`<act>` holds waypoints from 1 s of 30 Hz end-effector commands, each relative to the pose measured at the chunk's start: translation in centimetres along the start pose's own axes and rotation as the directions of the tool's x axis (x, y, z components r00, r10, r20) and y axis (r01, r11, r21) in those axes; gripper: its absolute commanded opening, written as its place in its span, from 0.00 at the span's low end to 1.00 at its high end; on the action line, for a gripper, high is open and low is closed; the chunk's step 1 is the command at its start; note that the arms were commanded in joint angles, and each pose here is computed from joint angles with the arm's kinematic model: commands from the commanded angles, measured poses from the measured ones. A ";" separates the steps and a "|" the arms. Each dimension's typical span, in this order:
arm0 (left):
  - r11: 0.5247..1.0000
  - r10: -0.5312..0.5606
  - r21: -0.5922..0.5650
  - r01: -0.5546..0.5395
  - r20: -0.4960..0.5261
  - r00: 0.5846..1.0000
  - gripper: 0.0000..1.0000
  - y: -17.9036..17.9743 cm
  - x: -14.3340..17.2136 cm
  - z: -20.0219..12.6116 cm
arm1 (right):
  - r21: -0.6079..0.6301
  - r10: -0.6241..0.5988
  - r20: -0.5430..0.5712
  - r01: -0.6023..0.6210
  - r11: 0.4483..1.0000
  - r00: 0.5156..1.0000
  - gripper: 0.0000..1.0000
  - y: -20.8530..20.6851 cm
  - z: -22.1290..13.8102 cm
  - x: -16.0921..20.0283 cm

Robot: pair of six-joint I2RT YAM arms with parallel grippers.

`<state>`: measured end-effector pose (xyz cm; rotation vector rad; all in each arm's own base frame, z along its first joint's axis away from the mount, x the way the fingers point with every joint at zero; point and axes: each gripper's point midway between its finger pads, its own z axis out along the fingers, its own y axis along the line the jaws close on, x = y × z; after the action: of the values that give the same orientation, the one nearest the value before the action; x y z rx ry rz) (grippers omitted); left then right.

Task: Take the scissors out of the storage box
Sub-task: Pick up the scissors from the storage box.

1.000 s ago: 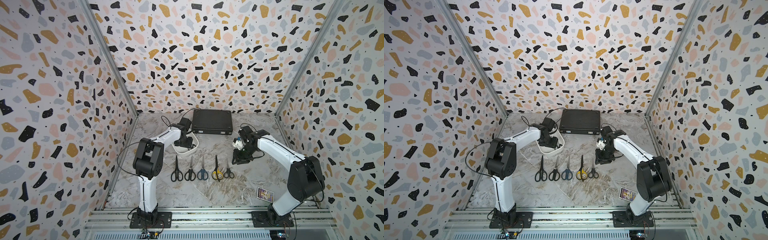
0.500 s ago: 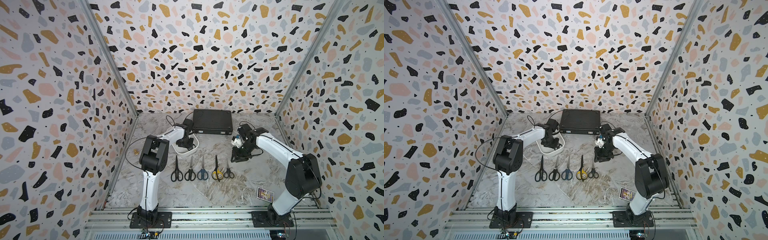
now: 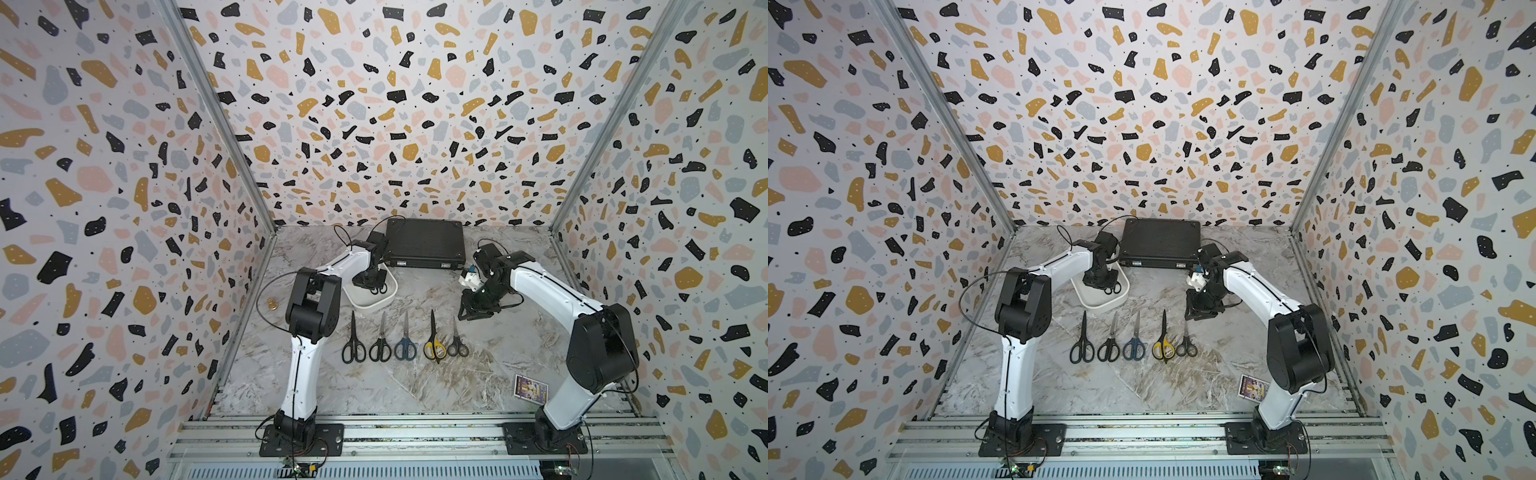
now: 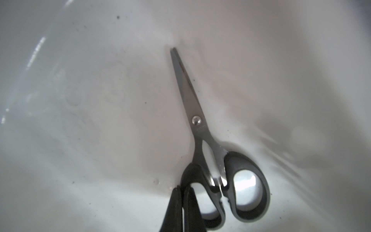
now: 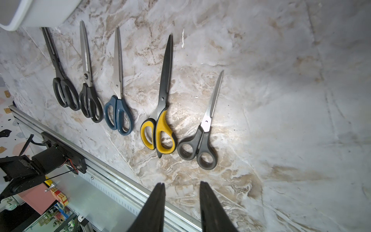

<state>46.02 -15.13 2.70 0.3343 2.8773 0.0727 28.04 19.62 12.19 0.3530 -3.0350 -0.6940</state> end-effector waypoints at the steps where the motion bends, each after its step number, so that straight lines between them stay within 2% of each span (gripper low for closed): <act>1: 1.000 0.008 0.018 -0.009 0.091 0.996 0.00 0.6 -1.3 -4.4 | -0.026 -0.046 0.033 0.046 0.999 0.998 0.34 1.4 -1.6 -0.8; 4: 0.999 0.017 0.046 -0.026 0.189 0.982 0.00 0.5 -2.2 -8.6 | -0.055 -0.081 0.084 0.086 0.995 0.993 0.34 2.7 -3.1 -2.1; 8: 0.992 0.018 0.113 -0.052 0.285 0.958 0.00 -0.1 -1.9 -13.5 | -0.131 -0.133 0.206 0.162 0.978 0.969 0.36 5.7 -6.0 -4.5; 16: 0.941 -0.049 0.325 -0.092 0.402 0.914 0.00 -3.4 -0.3 -19.7 | -0.334 -0.138 0.444 0.306 0.891 0.885 0.41 12.6 -11.2 -9.9; 20: 0.924 -0.063 0.366 -0.109 0.428 0.901 0.00 -4.7 0.0 -21.6 | -0.367 -0.162 0.456 0.351 0.862 0.875 0.44 14.9 -11.2 -11.0; 30: 0.896 -0.072 0.421 -0.140 0.448 0.891 0.00 -7.2 0.2 -23.3 | -0.359 -0.215 0.420 0.379 0.853 0.882 0.44 17.1 -8.8 -11.5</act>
<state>38.73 -21.90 22.23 0.4254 2.4650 -0.5336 36.16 32.92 25.72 0.7265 -3.0380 -1.5335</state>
